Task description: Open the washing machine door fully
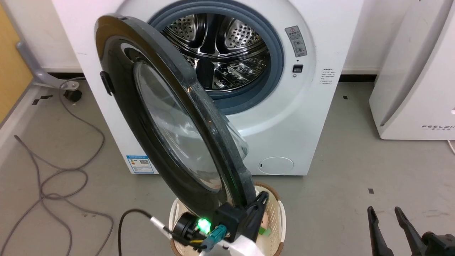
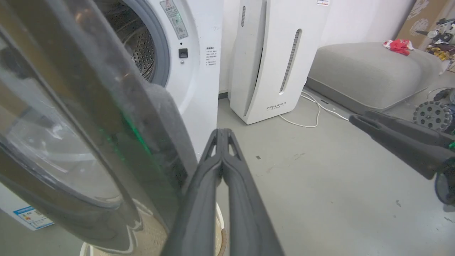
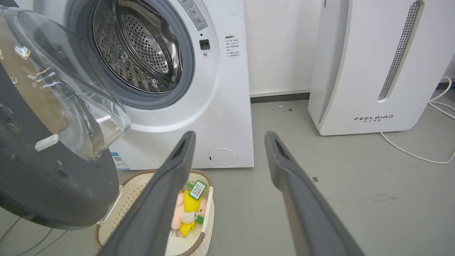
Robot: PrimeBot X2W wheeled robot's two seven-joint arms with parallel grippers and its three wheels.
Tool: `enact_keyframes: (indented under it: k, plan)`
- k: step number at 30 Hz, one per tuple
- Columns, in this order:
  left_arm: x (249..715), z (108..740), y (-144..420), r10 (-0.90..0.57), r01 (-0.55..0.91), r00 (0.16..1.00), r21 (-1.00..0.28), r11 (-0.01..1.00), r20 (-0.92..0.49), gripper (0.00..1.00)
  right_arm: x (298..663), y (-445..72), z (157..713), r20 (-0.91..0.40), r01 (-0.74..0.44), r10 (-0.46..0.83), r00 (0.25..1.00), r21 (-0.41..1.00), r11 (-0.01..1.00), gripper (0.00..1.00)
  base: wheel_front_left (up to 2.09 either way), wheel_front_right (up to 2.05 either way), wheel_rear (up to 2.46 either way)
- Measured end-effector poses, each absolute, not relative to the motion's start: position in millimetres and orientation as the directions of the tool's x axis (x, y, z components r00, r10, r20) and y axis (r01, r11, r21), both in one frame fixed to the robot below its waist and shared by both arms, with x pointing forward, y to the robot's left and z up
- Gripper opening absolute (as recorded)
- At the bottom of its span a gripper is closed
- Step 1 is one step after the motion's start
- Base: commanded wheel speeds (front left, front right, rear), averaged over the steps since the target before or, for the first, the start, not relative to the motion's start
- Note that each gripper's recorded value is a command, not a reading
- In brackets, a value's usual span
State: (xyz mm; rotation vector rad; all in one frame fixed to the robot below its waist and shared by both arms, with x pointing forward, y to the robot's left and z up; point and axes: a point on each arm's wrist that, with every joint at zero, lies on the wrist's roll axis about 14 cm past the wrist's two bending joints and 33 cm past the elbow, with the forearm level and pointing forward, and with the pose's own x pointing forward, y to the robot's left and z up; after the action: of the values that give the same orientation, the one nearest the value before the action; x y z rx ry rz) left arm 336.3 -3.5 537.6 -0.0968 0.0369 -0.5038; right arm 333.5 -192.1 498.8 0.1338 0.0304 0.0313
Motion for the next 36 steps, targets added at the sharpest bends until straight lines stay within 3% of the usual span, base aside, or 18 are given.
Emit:
enact_keyframes:
  k: [22, 36]
  plan:
    - [361, 542, -17, -0.480, 0.478, 0.877, -0.137, 0.867, 0.024, 0.00, 333, -192, 493, -0.052, -0.025, 0.034, 0.998, 0.159, 0.987, 1.00, 0.00, 0.00, 0.00]
    - [336, 539, 29, -0.324, 0.321, 0.946, -0.205, 0.924, 0.021, 0.00, 339, -181, 486, -0.074, -0.058, 0.071, 0.995, 0.166, 0.984, 1.00, 0.00, 0.00, 0.00]
